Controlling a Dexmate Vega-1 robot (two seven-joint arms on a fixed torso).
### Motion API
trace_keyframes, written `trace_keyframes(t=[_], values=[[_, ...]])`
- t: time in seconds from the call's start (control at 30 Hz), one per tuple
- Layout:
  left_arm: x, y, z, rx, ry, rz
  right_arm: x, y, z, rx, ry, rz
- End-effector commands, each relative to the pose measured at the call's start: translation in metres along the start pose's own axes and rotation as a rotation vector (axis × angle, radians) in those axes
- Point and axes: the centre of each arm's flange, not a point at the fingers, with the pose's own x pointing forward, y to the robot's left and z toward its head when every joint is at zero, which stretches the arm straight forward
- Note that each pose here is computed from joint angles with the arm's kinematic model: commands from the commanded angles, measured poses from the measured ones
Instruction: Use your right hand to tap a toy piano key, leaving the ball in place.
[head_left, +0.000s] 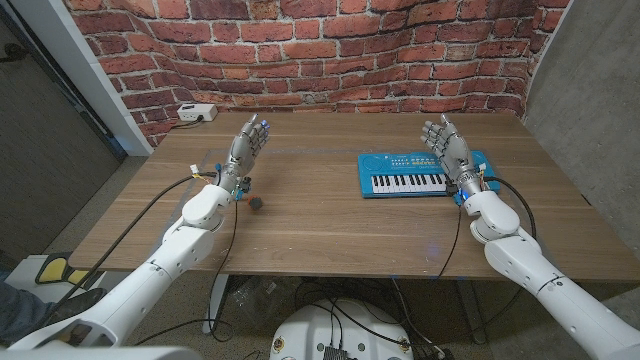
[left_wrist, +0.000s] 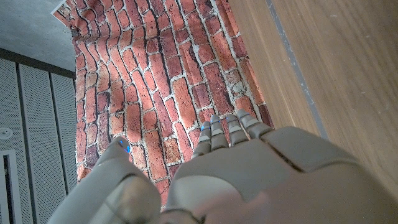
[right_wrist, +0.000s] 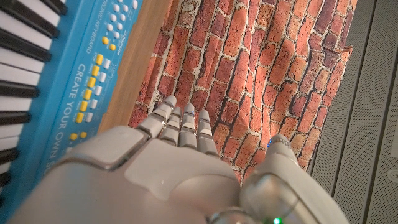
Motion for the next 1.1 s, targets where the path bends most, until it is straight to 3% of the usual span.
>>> trace_keyframes(t=[0.03, 0.5, 1.1], values=[[-0.001, 0.002, 0.0, -0.005, -0.013, 0.003, -0.017, -0.002, 0.007, -0.026, 0.004, -0.013], [-0.007, 0.0, 0.005, -0.01, -0.028, 0.032, -0.036, -0.006, 0.008, -0.028, -0.011, -0.036], [-0.009, -0.007, 0.007, -0.002, -0.02, 0.026, -0.048, -0.012, 0.005, -0.009, -0.006, -0.036]])
